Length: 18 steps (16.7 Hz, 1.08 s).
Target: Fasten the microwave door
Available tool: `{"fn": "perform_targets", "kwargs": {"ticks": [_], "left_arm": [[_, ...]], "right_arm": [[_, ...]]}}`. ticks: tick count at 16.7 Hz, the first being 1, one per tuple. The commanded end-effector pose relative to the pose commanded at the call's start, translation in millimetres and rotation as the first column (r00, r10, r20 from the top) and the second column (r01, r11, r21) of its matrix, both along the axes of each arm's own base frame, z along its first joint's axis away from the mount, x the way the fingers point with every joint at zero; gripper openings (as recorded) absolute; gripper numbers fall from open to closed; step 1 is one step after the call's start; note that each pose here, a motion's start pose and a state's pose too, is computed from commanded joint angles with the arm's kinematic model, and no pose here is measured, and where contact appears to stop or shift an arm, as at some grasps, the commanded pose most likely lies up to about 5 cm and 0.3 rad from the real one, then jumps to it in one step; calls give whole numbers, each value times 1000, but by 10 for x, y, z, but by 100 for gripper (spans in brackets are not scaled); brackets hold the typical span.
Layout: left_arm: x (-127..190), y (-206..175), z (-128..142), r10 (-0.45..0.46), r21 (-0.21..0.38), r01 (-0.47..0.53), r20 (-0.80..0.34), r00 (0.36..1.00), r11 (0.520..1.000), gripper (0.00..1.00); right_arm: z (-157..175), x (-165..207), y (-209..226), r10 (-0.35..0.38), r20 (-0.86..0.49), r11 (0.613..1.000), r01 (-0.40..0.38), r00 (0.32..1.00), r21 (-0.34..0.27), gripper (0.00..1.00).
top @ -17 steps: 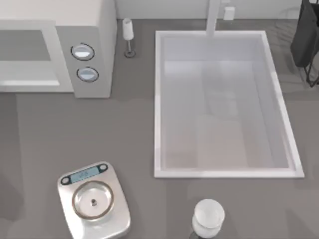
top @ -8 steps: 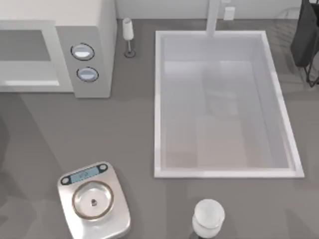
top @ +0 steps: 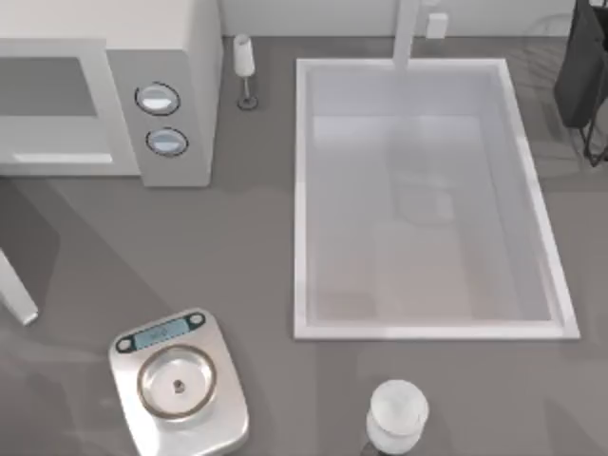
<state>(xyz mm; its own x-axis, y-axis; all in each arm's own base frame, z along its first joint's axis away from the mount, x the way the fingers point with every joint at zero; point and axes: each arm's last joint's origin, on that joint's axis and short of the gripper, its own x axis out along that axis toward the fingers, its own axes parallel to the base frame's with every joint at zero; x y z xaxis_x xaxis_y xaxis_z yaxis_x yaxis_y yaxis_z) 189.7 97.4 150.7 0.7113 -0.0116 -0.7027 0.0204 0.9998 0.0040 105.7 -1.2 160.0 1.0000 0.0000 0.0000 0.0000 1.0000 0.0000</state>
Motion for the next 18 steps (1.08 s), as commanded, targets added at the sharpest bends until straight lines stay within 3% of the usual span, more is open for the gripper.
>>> {"fn": "perform_targets", "kwargs": {"ticks": [9,18], "left_arm": [[-20,-176,-33,15,-6,-15,-11,1000,1000,0],[-19,-1018,-34,-7,-2,7,-16,1000,1000,0]], "right_arm": [[0,0,0,0,0,1000,0,1000,0,100],[0,0,0,0,0,1000,0,1000,0,100]]}}
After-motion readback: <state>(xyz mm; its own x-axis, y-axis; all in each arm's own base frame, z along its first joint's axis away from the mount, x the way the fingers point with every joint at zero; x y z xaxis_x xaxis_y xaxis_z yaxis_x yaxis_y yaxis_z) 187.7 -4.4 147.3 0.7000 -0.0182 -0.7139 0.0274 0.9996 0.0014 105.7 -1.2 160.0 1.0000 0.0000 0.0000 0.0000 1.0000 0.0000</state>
